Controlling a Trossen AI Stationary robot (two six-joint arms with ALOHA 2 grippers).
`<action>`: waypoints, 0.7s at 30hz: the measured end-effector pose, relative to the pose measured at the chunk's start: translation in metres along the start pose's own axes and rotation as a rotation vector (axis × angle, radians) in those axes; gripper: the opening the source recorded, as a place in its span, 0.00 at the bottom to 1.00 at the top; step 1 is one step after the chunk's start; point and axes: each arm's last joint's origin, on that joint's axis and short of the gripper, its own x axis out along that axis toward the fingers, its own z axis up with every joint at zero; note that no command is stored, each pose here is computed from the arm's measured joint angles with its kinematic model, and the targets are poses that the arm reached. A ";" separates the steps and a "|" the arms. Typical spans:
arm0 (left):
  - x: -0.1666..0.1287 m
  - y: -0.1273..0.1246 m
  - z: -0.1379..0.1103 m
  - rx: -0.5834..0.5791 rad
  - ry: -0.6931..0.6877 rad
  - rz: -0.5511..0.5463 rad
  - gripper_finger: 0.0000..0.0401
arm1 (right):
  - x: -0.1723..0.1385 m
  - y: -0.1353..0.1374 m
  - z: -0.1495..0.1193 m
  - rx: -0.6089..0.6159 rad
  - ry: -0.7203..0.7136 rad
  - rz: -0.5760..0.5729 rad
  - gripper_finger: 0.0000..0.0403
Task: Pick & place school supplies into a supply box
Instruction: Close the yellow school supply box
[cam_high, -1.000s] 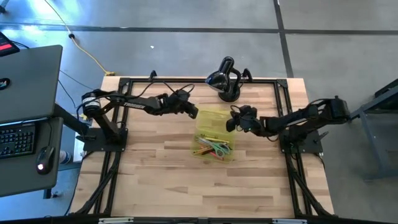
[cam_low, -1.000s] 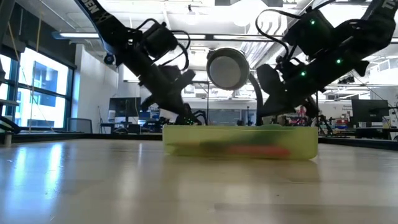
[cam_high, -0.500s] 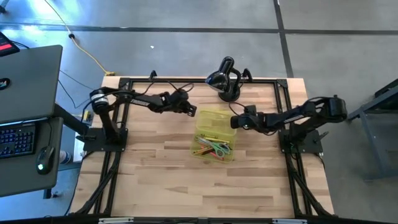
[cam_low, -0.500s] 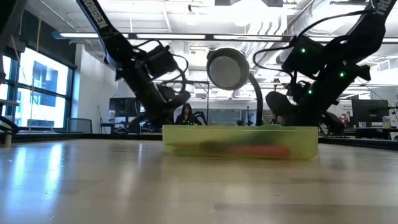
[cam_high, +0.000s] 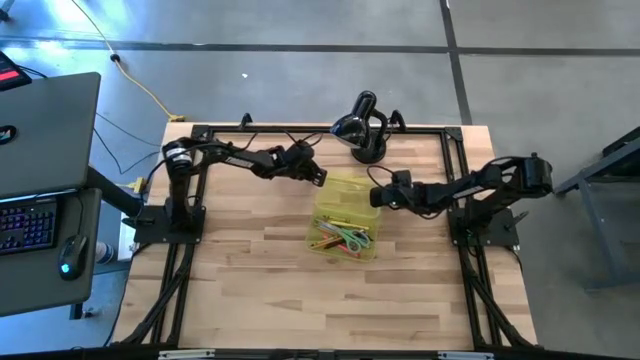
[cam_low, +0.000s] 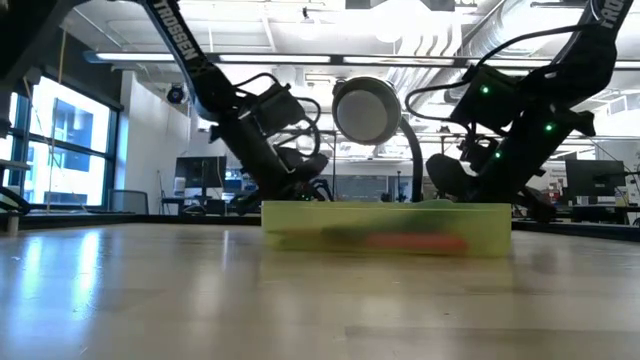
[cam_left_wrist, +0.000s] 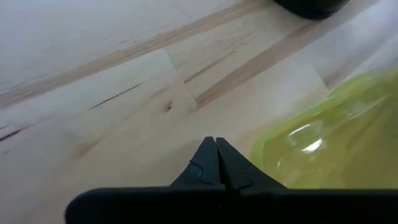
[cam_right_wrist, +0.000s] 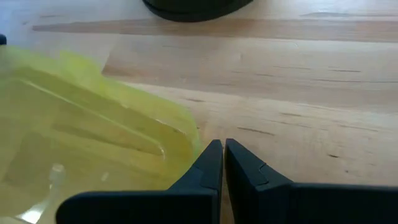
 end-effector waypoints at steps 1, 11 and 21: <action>0.001 -0.001 0.001 0.003 0.005 0.004 0.04 | 0.001 0.000 0.001 0.006 -0.001 -0.001 0.00; 0.010 -0.004 0.004 0.036 0.045 0.004 0.02 | 0.003 0.003 0.006 0.006 -0.027 0.038 0.00; 0.009 -0.009 0.003 0.070 0.088 -0.105 0.02 | 0.000 0.012 0.008 -0.071 -0.084 0.112 0.00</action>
